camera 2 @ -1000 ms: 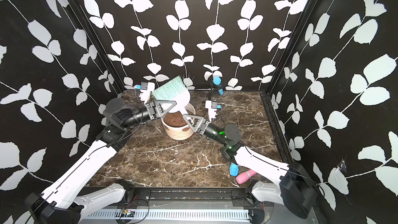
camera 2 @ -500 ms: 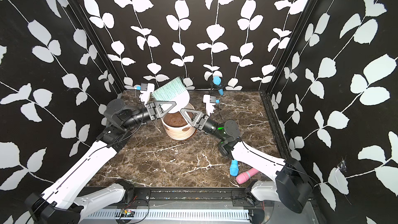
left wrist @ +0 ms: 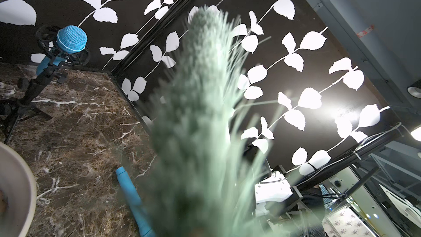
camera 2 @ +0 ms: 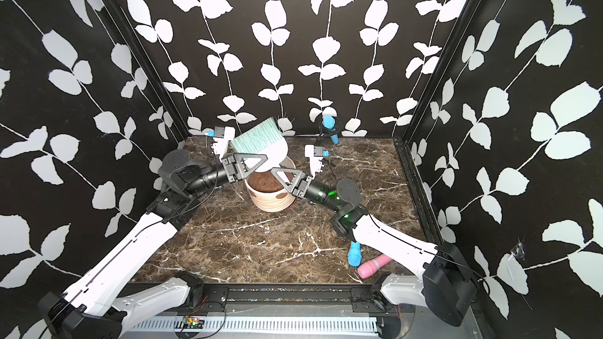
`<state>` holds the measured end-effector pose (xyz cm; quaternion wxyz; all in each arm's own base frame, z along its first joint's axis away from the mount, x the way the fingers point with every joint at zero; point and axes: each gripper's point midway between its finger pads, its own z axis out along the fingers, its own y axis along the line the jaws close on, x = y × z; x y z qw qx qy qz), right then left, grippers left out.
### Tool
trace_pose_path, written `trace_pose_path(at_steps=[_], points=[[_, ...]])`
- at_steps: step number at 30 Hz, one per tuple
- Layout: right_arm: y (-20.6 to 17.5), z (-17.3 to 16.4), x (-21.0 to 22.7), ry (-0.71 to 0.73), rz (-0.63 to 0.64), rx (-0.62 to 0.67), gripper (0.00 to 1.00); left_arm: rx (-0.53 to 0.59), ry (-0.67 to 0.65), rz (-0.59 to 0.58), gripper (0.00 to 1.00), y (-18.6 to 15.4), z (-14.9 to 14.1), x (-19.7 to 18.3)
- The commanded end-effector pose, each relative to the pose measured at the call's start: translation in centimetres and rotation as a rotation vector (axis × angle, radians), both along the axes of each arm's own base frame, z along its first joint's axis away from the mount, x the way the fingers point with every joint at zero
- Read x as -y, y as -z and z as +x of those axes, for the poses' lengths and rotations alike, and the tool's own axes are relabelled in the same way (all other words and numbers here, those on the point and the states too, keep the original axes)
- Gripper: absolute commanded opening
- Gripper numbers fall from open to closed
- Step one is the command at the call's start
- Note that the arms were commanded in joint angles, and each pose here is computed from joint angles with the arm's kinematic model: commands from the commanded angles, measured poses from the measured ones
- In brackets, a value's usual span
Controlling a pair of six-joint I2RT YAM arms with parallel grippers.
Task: Scrub the dried mud off the ceramic pot
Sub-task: Pick up the brush from the center of the board, then brush off the soil from the pot.
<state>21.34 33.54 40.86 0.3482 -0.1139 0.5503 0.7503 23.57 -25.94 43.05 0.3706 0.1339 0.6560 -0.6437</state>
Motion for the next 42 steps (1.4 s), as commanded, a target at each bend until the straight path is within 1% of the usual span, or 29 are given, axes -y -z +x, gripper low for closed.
trace_pose_path(at_steps=[1,2,3,5,6,7,9,10,13,14,16,19,21,23,25,28,29,30,32,33,35,37,39,40,42], points=[[-4.0,-1.2,1.4,0.016,0.105,0.094,0.07,0.020,0.017,0.000,0.00,0.0,-0.4,0.2],[-4.0,-1.2,1.4,0.017,0.107,0.094,0.03,0.019,0.015,0.000,0.00,0.0,-0.4,0.1],[-4.2,-1.2,1.4,0.015,0.108,0.097,0.00,0.021,0.013,0.000,0.04,0.0,-0.4,0.1],[-4.2,-1.2,1.4,0.010,0.098,0.098,0.00,0.016,0.006,0.003,0.45,0.1,-0.3,0.1],[-4.0,-1.0,1.4,0.008,0.084,0.093,0.00,0.018,0.002,0.006,0.61,0.0,-0.3,0.0],[-3.7,-0.8,1.4,0.006,0.061,0.088,0.00,0.025,-0.001,0.011,0.73,-0.1,-0.4,0.0],[-2.5,-0.1,1.8,0.007,-0.033,0.070,0.00,0.048,-0.019,0.038,0.93,-0.1,-0.5,-0.3],[-1.7,0.1,2.0,0.011,-0.097,0.070,0.00,0.053,-0.036,0.070,0.97,0.2,-0.5,-0.5],[1.6,0.1,3.3,0.034,-0.357,0.076,0.00,0.050,-0.115,0.218,0.98,2.3,0.1,-1.5],[2.6,-0.3,4.1,0.033,-0.456,0.101,0.00,0.045,-0.165,0.294,0.98,3.5,0.6,-2.2],[4.0,-1.1,5.5,0.043,-0.617,0.139,0.00,0.037,-0.224,0.407,0.98,5.5,1.0,-3.4],[6.5,-1.8,9.0,0.115,-0.908,0.221,0.00,0.067,-0.283,0.553,0.99,7.4,1.2,-5.1],[8.2,-1.6,11.7,0.184,-1.088,0.276,0.00,0.095,-0.294,0.646,0.98,8.5,1.0,-6.0],[9.7,-1.5,13.8,0.219,-1.228,0.377,0.00,0.126,-0.295,0.730,0.98,9.5,0.8,-6.8],[11.1,-1.1,15.5,0.255,-1.344,0.439,0.00,0.146,-0.319,0.834,0.98,11.0,1.2,-7.9],[13.0,0.3,17.1,0.284,-1.492,0.461,0.00,0.165,-0.353,1.006,0.98,13.6,2.1,-9.8],[13.2,1.1,17.4,0.322,-1.516,0.427,0.00,0.166,-0.363,1.060,0.98,14.5,2.5,-10.4],[13.2,1.9,17.5,0.361,-1.522,0.363,0.00,0.167,-0.372,1.108,0.98,15.3,2.9,-10.9],[13.3,2.9,17.0,0.386,-1.504,0.210,0.00,0.175,-0.394,1.182,0.98,16.5,3.6,-11.7],[12.6,3.3,16.4,0.397,-1.473,0.130,0.00,0.181,-0.404,1.204,0.98,16.8,3.9,-11.9],[12.9,3.6,15.4,0.381,-1.438,-0.059,0.00,0.189,-0.420,1.233,0.99,17.4,4.5,-12.3],[13.5,3.2,13.4,0.303,-1.372,-0.219,0.00,0.201,-0.428,1.242,0.98,17.9,4.8,-12.3],[13.7,2.8,11.2,0.220,-1.294,-0.323,0.00,0.214,-0.433,1.240,0.98,18.4,5.1,-12.2],[13.5,2.8,10.5,0.205,-1.264,-0.356,0.00,0.219,-0.433,1.241,0.98,18.6,5.2,-12.2],[13.0,3.3,9.7,0.207,-1.234,-0.379,0.00,0.221,-0.435,1.247,0.98,19.1,5.2,-12.2]])
